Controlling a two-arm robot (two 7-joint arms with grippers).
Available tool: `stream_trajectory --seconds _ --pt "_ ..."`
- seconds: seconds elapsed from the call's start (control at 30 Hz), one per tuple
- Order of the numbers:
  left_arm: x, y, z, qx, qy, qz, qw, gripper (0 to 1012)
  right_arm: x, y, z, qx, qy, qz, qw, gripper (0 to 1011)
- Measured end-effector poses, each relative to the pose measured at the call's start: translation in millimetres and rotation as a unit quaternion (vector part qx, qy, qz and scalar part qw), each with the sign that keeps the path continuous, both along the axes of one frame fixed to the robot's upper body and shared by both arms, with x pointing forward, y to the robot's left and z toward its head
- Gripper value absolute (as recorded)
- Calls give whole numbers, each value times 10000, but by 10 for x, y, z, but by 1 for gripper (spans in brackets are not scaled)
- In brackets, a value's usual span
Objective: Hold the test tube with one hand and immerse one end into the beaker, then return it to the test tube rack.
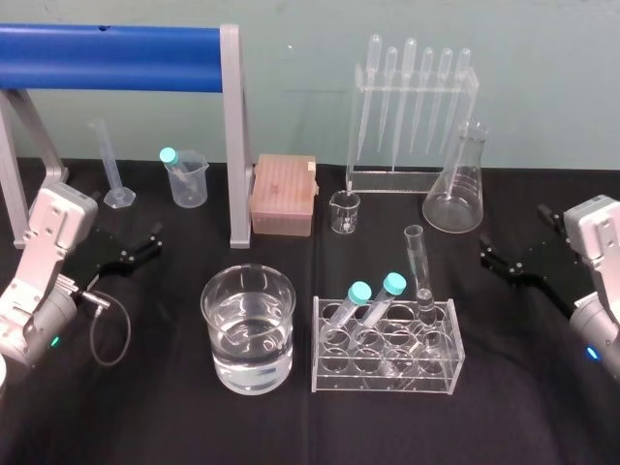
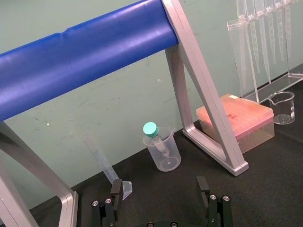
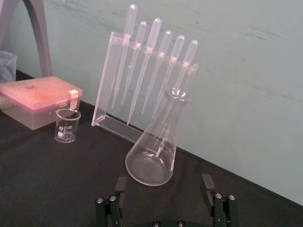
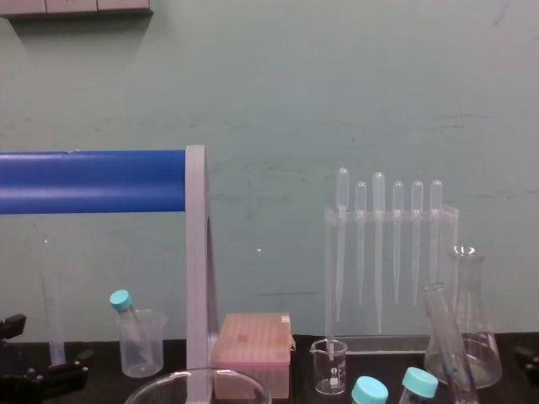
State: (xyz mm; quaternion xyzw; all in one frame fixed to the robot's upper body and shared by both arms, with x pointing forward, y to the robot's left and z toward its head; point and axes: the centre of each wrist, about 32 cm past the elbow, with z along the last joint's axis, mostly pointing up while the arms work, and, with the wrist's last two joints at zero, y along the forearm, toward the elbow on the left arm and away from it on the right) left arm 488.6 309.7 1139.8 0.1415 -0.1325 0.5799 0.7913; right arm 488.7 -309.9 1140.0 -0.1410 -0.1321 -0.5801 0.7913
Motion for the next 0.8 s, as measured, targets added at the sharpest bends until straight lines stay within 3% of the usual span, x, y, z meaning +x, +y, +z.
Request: stream_trajectory --seconds 0.2,0.3,0.43,0.53,0.57,0.67,0.8 --pt "0 0 0 0 0 0 10000 1000 16 -58 99 384 -121 61 9992 1000" --pt "0 0 0 0 0 0 10000 1000 17 -81 192 664 -216 261 9972 1000" --pt "0 0 0 0 0 0 10000 1000 10 -100 342 1062 -381 721 9910 1000" --pt "0 0 0 0 0 0 10000 1000 12 -113 443 1322 -499 1130 9835 1000" --pt "0 0 0 0 0 0 10000 1000 14 -114 490 1428 -542 1364 9788 1000" --pt "0 0 0 0 0 0 10000 1000 22 -115 556 1536 -601 1720 9712 1000" --pt "0 0 0 0 0 0 10000 1000 39 -104 649 1617 -660 2354 9561 1000"
